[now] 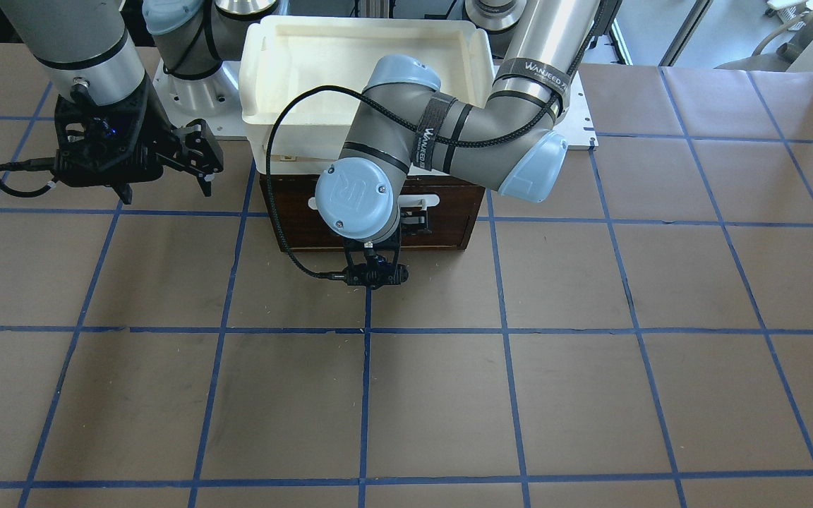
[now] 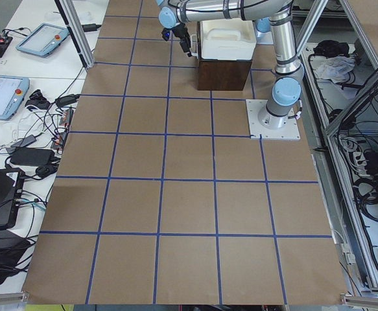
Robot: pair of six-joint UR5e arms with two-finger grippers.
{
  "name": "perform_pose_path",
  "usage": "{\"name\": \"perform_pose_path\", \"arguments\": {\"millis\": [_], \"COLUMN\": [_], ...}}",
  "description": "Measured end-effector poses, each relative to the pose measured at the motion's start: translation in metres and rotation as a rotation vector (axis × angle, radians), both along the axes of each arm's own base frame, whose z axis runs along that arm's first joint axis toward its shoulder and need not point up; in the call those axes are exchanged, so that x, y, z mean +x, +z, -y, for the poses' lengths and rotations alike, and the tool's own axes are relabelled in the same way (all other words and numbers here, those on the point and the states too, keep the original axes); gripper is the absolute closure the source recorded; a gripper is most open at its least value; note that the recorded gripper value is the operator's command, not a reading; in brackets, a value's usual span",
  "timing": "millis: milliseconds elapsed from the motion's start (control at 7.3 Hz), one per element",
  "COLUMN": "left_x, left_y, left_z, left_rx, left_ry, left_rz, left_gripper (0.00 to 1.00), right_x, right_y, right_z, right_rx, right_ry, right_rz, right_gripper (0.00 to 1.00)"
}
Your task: Put scissors in drawer and close it
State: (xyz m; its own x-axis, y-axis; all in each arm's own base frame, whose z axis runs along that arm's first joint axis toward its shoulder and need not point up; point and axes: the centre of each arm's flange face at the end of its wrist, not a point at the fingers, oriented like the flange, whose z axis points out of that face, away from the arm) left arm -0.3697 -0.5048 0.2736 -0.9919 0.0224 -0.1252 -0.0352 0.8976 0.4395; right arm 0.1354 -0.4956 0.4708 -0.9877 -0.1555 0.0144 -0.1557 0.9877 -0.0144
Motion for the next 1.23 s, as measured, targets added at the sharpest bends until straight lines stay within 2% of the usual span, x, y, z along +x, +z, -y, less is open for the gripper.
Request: {"name": "perform_pose_path", "arguments": {"millis": [274, 548, 822, 959, 1234], "left_x": [0.005, 0.023, 0.045, 0.051, 0.055], "left_y": [0.020, 0.067, 0.118, 0.137, 0.164], "left_z": [0.015, 0.040, 0.050, 0.048, 0.034], "left_rx": [-0.078, -0.185, -0.296, -0.341, -0.407], "left_ry": [0.014, 0.036, -0.044, -0.087, -0.118], "left_rz": [-0.031, -0.066, -0.104, -0.122, -0.145], "left_gripper": [0.00, 0.00, 0.00, 0.00, 0.03], "right_x": [0.000, 0.000, 0.000, 0.000, 0.000], "right_y": [0.000, 0.000, -0.001, -0.001, -0.001], "right_z": [0.000, 0.001, 0.001, 0.001, 0.001], "right_rx": [0.000, -0.001, -0.001, -0.001, 0.000], "right_ry": [0.001, 0.001, 0.002, 0.002, 0.003], "right_rz": [0.000, 0.000, -0.001, -0.002, -0.002], "right_gripper": [0.00, 0.00, 0.00, 0.00, 0.00]}}
